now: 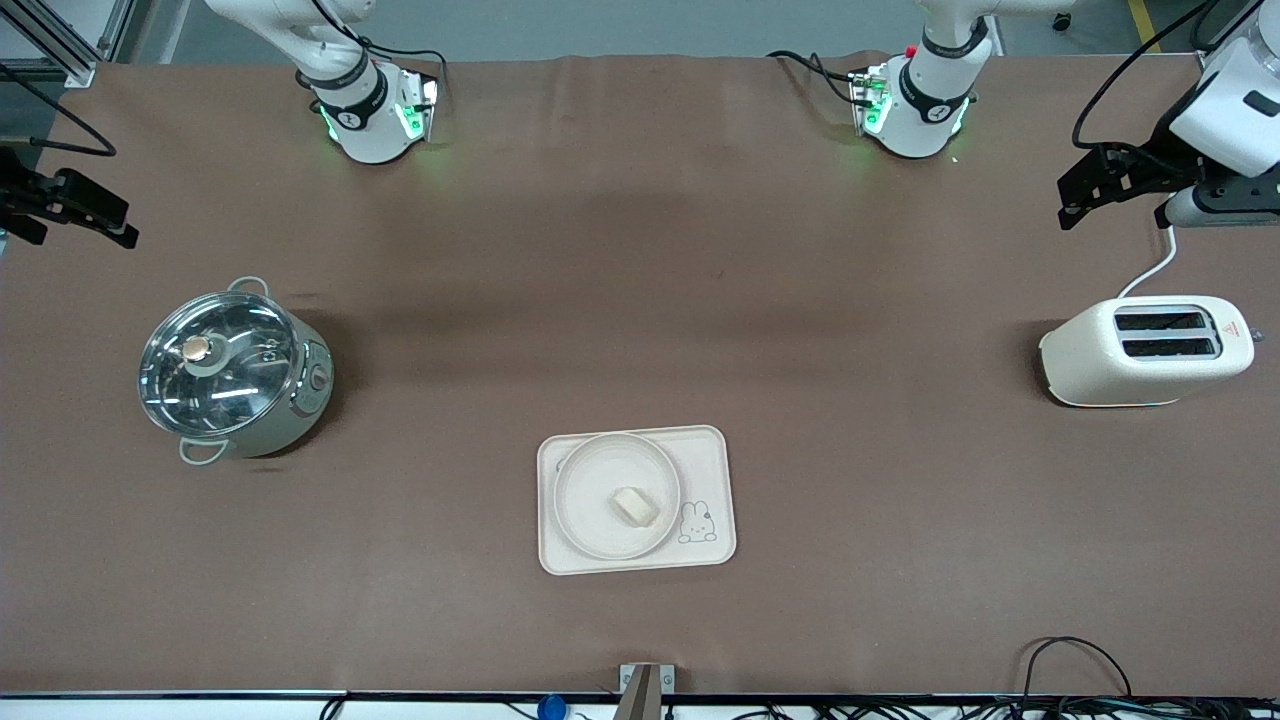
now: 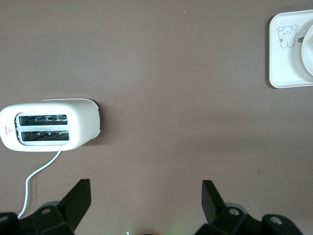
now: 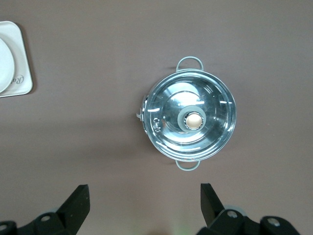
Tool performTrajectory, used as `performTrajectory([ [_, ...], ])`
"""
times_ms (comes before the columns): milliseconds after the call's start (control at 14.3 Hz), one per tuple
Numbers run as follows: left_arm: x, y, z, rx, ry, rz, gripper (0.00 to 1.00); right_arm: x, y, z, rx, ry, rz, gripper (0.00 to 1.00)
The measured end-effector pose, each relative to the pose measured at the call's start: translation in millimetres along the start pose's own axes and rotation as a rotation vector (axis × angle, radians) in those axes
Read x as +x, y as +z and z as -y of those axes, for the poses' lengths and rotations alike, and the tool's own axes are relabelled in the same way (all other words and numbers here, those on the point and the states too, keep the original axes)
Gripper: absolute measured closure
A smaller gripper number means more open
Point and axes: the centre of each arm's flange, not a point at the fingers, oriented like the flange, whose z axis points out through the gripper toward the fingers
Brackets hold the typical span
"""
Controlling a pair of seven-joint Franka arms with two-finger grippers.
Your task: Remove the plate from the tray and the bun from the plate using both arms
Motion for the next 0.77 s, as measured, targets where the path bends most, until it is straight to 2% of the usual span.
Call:
performTrajectory([
  [349,0,1,0,0.0,0.0,0.001,0.0,0,0,4,0.012,-0.005,-0.003,0.0],
  [628,3,-2,0,-0.001,-0.001,-0.004,0.0,6,2,27,0.139,-0.031,-0.014,0.0],
  [767,5,1,0,-0.001,-0.001,-0.001,0.0,21,17,48,0.16,-0.059,-0.025,0.0],
])
